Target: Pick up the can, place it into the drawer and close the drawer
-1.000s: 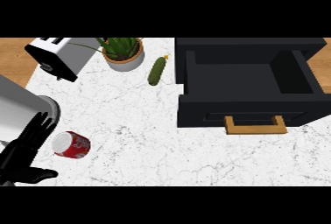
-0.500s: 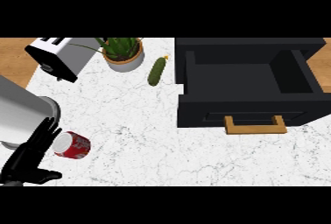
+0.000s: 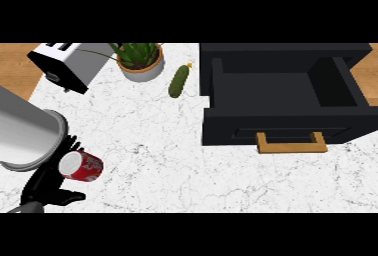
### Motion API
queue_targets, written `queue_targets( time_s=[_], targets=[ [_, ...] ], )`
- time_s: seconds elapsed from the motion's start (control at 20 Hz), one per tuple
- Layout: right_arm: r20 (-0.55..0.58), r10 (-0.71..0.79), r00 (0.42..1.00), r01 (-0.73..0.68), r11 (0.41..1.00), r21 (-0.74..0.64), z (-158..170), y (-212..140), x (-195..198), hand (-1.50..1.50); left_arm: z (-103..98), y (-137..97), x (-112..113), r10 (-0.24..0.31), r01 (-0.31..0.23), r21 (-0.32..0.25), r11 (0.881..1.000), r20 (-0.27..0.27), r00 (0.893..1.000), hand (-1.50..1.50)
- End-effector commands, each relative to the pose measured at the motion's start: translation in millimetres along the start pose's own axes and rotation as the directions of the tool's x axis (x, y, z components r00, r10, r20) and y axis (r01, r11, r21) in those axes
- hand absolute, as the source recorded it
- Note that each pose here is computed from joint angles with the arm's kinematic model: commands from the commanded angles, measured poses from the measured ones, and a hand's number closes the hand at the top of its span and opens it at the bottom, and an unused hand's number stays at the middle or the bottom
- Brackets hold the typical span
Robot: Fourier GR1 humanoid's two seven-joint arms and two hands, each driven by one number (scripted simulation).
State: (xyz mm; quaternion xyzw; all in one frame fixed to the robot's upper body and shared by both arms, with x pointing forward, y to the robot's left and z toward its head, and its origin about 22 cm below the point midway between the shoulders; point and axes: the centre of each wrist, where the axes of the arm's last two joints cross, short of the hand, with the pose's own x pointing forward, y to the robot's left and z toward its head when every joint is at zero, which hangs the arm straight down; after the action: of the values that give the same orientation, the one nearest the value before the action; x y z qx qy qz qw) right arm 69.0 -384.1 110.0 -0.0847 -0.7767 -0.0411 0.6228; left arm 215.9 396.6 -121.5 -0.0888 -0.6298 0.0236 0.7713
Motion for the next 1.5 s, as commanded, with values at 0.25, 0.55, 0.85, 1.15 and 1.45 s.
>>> queue_targets(
  time_s=[0.25,0.55,0.85,1.15,1.45],
  targets=[
    [-0.014,-0.015,1.000,0.015,1.000,-0.005,13,-6,0,-1.50,-25,-2,11,0.097,-0.097,-0.013,0.995,0.010,0.995,1.50],
    [0.004,-0.031,1.000,0.031,1.000,0.006,10,6,10,-1.50,-18,-5,2,0.156,-0.159,-0.165,0.973,-0.033,0.987,1.50],
    [-0.001,-0.025,1.000,0.025,1.000,-0.003,7,7,-1,-1.50,-54,-31,26,0.165,-0.148,-0.263,0.953,0.044,0.985,1.50],
    [-0.007,-0.022,1.000,0.022,1.000,-0.001,13,8,3,-1.50,-81,-119,-1,0.221,-0.243,0.102,0.965,0.188,0.957,1.50],
    [-0.007,-0.035,0.999,0.035,0.999,-0.011,12,4,2,-1.50,-105,-167,49,0.210,-0.226,0.036,0.973,0.259,0.943,1.50]
  ],
)
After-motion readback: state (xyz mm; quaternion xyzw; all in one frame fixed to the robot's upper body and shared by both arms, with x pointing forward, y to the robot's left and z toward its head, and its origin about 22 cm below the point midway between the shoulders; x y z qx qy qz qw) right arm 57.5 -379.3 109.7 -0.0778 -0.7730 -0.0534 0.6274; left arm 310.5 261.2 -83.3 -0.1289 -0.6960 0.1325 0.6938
